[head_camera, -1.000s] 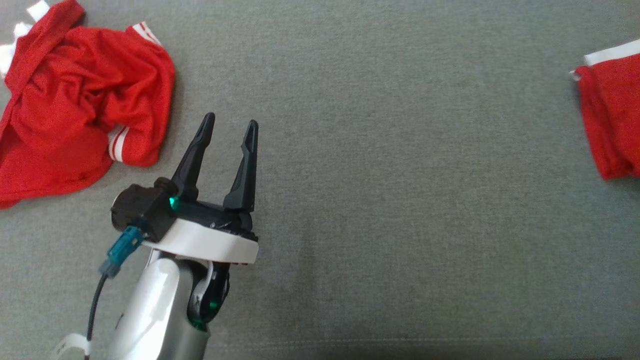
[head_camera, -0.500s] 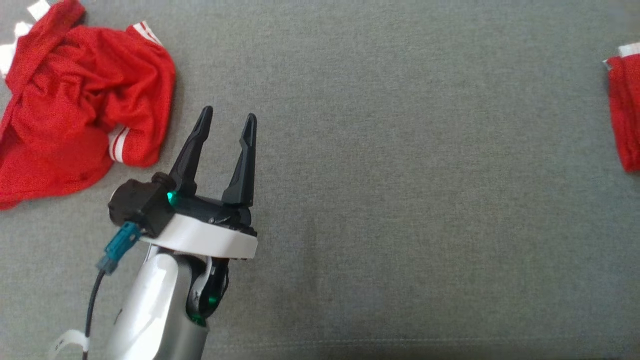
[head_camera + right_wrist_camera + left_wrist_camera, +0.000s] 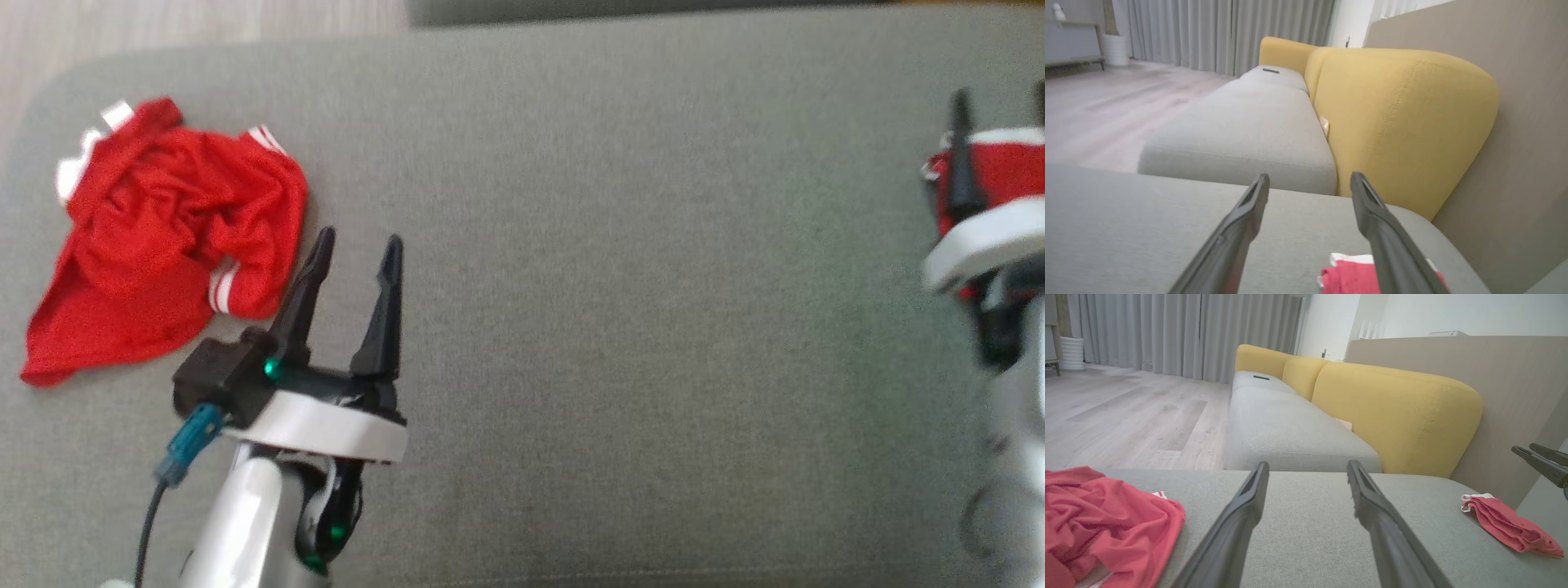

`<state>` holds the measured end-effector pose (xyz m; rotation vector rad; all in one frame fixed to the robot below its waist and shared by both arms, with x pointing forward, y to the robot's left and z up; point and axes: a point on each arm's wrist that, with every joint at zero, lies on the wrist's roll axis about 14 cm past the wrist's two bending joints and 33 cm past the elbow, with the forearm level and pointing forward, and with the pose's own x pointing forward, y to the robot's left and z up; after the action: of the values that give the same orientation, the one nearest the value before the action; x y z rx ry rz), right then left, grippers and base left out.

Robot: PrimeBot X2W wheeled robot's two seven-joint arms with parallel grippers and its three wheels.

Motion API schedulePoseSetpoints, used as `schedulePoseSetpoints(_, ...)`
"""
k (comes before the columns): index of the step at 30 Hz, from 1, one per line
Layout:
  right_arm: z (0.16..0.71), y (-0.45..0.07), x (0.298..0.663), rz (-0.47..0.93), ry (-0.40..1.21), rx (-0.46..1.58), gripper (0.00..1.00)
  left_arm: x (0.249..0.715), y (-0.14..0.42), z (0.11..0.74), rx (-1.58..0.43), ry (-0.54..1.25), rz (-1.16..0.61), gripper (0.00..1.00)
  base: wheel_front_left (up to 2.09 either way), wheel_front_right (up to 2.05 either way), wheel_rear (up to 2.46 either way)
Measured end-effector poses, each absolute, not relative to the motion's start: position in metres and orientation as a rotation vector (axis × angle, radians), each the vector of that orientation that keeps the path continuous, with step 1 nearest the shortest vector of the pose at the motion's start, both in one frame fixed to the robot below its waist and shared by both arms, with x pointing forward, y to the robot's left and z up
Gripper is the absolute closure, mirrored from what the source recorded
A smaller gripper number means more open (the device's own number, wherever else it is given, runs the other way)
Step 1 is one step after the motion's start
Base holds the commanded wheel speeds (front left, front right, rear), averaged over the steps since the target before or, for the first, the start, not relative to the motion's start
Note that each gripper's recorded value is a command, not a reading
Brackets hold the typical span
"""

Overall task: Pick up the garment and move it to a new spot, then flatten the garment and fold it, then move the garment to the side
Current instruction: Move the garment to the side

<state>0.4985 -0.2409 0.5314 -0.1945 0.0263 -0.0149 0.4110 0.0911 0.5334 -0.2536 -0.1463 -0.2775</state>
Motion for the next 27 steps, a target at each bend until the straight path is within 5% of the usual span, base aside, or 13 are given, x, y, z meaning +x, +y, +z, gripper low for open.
schedulePoseSetpoints(14, 0.529, -0.182, 0.393, 0.058, -0.125, 0.065, 0.0, 0.36, 0.109, 0.547, -0.246, -0.184, -0.226, 0.0, 0.0, 0.0, 0.0)
schedulePoseSetpoints(27, 0.511, -0.171, 0.361, 0.08, -0.092, 0.144, 0.0, 0.347, 0.123, 0.533, -0.281, -0.146, -0.17, 0.0, 0.0, 0.0, 0.0)
